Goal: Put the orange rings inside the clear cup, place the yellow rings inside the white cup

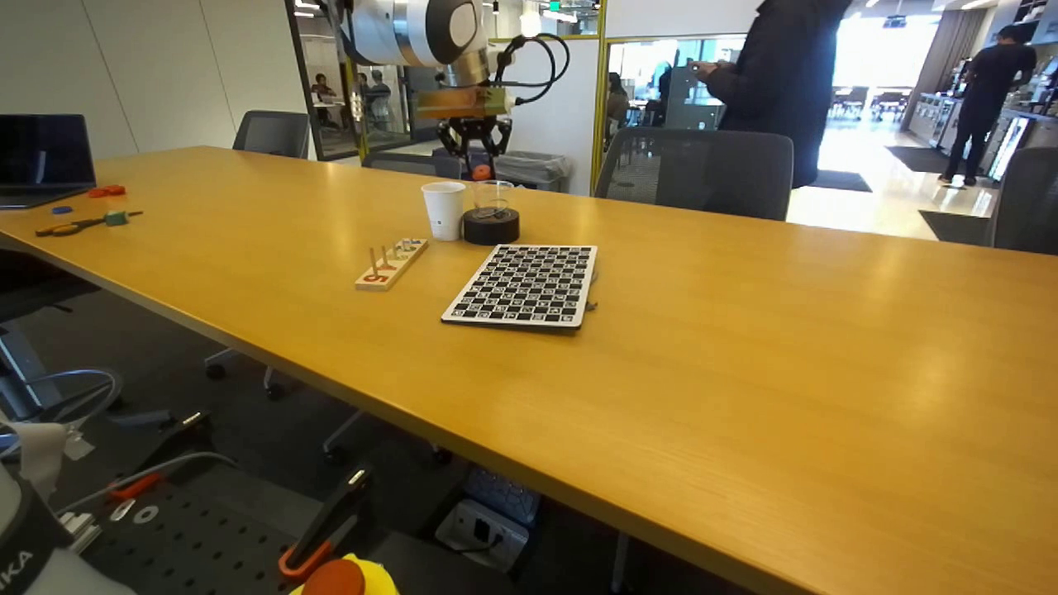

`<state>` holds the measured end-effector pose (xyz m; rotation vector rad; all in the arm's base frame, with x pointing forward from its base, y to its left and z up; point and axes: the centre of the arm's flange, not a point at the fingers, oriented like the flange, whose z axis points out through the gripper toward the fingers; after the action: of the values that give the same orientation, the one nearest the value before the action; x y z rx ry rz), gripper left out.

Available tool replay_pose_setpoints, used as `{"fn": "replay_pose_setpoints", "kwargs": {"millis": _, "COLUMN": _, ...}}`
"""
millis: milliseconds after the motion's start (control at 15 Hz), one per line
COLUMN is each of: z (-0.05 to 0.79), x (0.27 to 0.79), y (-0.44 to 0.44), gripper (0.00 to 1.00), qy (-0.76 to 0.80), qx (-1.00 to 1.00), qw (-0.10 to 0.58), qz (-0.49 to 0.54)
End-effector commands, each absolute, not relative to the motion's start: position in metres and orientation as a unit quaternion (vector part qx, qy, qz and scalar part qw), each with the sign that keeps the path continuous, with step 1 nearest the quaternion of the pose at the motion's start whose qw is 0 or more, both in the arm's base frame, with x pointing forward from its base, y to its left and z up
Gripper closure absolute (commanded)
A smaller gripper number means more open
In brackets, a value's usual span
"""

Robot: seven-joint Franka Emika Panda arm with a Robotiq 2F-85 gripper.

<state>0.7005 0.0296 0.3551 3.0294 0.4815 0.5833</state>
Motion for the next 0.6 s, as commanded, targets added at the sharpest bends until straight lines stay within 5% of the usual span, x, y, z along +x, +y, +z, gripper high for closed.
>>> {"fn": "replay_pose_setpoints", "kwargs": {"millis": 0, "z": 0.362, "x": 0.739, "y": 0.036, "gripper": 0.78, "qy": 0.172, "qx": 0.966, "qw": 0.002, "qz": 0.192}}
{"fn": "replay_pose_setpoints", "kwargs": {"millis": 533, "z": 0.356, "x": 0.768, "y": 0.033, "gripper": 0.79, "qy": 0.176, "qx": 0.967, "qw": -0.005, "qz": 0.183}}
